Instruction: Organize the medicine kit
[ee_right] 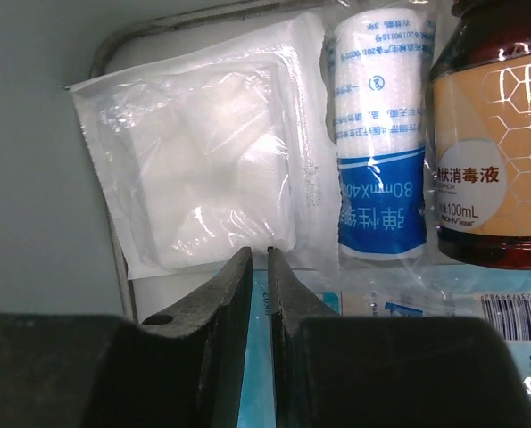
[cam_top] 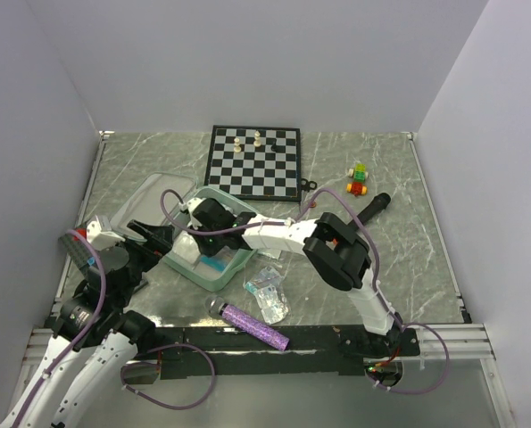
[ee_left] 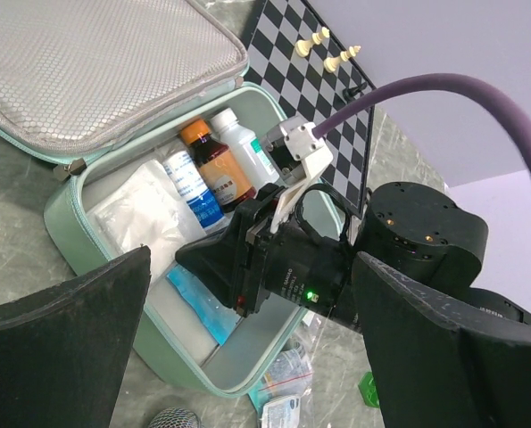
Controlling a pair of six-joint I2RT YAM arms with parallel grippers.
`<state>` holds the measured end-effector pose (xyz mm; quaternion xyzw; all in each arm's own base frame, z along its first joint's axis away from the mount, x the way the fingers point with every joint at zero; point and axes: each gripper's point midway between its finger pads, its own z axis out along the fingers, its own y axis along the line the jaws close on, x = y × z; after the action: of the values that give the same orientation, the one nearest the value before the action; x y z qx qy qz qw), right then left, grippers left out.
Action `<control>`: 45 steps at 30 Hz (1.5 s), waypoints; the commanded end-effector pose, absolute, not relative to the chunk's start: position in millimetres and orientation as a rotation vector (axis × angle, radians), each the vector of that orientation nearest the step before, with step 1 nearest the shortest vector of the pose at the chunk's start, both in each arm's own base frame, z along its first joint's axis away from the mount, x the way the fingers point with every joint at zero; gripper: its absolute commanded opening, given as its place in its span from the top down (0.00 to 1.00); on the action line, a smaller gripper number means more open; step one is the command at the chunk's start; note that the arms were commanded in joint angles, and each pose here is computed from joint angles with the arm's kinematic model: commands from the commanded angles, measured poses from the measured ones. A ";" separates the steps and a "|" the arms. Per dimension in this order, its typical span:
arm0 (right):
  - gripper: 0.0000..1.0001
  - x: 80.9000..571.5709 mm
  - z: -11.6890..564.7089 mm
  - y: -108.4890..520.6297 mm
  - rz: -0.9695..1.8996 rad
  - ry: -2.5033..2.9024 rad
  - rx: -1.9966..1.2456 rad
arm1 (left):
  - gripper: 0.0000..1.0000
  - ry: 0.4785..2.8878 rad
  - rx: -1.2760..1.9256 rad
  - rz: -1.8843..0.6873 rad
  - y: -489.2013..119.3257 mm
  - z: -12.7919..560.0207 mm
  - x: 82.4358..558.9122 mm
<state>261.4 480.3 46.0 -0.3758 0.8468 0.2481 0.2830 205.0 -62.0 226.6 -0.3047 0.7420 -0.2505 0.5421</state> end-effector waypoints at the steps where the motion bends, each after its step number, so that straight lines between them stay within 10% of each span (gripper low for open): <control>1: 0.80 251.9 47.9 491.1 0.711 2.274 -1.020 | 0.01 1.722 -0.714 -0.625 -63.8 239.9 207.9; 18: 0.75 244.1 61.9 512.3 0.792 2.257 -1.049 | 0.01 1.734 -0.707 -0.626 -65.9 237.9 208.5; 31: 0.24 278.9 190.6 490.3 0.851 2.024 -0.818 | 0.01 1.709 -0.707 -0.642 -64.2 242.7 205.8; 45: 0.23 265.8 168.8 299.5 0.471 2.139 -0.420 | 0.05 1.792 -0.591 -0.743 -99.7 231.3 218.3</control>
<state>272.1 348.9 195.4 -0.2233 0.8323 0.2415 0.4462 210.3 -77.6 231.4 -0.2800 0.7421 -0.2802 0.5407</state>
